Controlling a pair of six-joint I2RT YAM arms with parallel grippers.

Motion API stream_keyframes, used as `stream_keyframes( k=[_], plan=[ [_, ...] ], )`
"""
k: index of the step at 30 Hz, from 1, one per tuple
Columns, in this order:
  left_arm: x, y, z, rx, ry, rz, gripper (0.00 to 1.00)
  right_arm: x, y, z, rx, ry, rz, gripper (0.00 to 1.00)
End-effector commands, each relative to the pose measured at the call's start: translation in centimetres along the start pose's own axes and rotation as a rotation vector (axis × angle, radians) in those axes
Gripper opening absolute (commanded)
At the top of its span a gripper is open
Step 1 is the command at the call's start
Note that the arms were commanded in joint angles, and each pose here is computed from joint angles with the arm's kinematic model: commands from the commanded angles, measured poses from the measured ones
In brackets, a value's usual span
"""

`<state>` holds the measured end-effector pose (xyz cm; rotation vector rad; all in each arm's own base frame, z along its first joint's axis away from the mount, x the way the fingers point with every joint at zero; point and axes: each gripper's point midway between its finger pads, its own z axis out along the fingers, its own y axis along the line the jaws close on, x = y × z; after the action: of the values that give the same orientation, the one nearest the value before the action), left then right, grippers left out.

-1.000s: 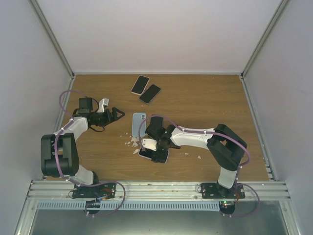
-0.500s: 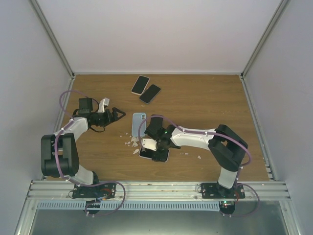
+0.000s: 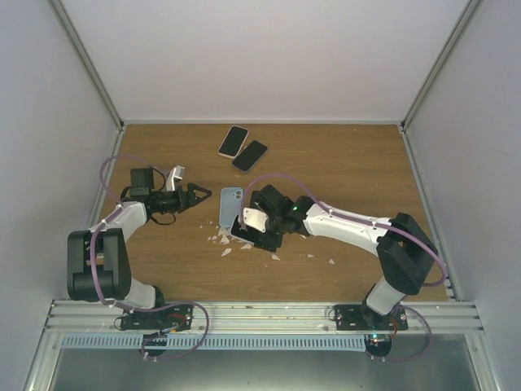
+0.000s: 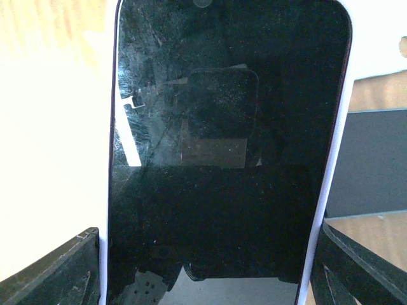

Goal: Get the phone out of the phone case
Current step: Pick up the phone at the center of the board, then adjust the phone.

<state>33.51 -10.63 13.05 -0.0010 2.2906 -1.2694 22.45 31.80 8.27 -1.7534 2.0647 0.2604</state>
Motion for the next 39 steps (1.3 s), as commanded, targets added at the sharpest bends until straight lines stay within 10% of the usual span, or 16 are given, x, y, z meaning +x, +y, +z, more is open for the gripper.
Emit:
stream_keyframes(
  k=[1, 16, 39],
  plan=[
    [-0.4, -2.3, -0.5, 0.113, -0.021, 0.048, 0.92, -3.4, -4.4, -3.5, 0.124, -0.152, 0.057, 0.49],
    [1.9, -9.3, 1.3, 0.31, 0.104, 0.171, 0.79, -7.9, -8.2, -7.0, 0.216, -0.271, 0.084, 0.48],
    [1.5, -10.7, 2.8, 0.317, 0.132, 0.196, 0.24, -10.0, -7.4, -6.6, 0.165, -0.291, 0.096, 0.49]
  ],
)
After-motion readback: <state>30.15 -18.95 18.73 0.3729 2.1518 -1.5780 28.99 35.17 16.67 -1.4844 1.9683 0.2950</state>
